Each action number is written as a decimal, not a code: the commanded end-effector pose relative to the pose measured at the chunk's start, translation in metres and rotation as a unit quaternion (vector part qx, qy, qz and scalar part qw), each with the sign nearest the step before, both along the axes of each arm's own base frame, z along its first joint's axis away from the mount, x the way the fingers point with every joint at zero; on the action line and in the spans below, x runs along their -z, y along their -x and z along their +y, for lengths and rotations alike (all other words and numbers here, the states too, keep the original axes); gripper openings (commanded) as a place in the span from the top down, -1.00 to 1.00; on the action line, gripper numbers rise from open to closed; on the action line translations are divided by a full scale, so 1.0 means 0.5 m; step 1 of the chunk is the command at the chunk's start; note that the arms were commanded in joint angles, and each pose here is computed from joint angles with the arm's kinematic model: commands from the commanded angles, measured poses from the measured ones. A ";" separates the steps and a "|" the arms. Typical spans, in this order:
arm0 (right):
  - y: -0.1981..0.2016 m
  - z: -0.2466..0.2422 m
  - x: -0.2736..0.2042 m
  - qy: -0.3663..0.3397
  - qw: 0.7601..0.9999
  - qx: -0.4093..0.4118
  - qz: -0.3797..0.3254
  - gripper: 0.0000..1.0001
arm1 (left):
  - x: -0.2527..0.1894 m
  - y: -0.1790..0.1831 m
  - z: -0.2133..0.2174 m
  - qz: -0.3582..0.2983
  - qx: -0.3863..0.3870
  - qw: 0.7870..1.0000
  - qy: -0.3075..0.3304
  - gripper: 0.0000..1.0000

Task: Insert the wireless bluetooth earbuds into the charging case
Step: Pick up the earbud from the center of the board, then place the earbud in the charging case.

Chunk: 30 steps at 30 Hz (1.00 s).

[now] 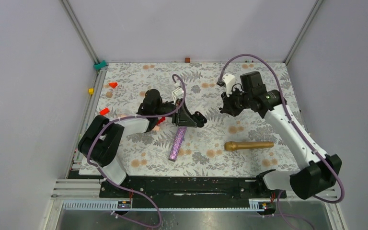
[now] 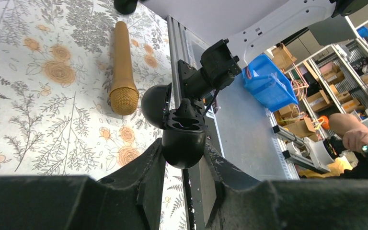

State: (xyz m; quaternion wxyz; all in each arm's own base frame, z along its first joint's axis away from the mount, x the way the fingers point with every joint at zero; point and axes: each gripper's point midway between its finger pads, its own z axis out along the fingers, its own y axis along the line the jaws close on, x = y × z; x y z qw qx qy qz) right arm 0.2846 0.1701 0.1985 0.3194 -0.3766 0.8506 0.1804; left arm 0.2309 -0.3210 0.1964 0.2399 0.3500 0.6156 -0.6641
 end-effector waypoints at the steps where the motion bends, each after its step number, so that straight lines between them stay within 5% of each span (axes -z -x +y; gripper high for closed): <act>1: 0.025 0.010 -0.110 -0.044 0.997 -0.020 -0.056 0.97 | -0.020 0.032 -0.008 -0.042 0.036 0.998 0.014 0.70; 8: 0.111 0.056 -0.186 -0.100 0.990 -0.089 -0.047 0.98 | -0.005 0.081 -0.025 -0.042 0.096 0.994 0.010 0.75; 14: 0.187 0.103 -0.155 -0.089 0.984 -0.153 -0.005 0.97 | -0.009 0.129 -0.032 -0.058 0.150 0.987 0.027 0.75; 30: 0.257 0.129 -0.120 -0.085 0.979 -0.165 0.085 0.95 | -0.015 0.185 -0.037 -0.083 0.210 0.973 0.056 0.79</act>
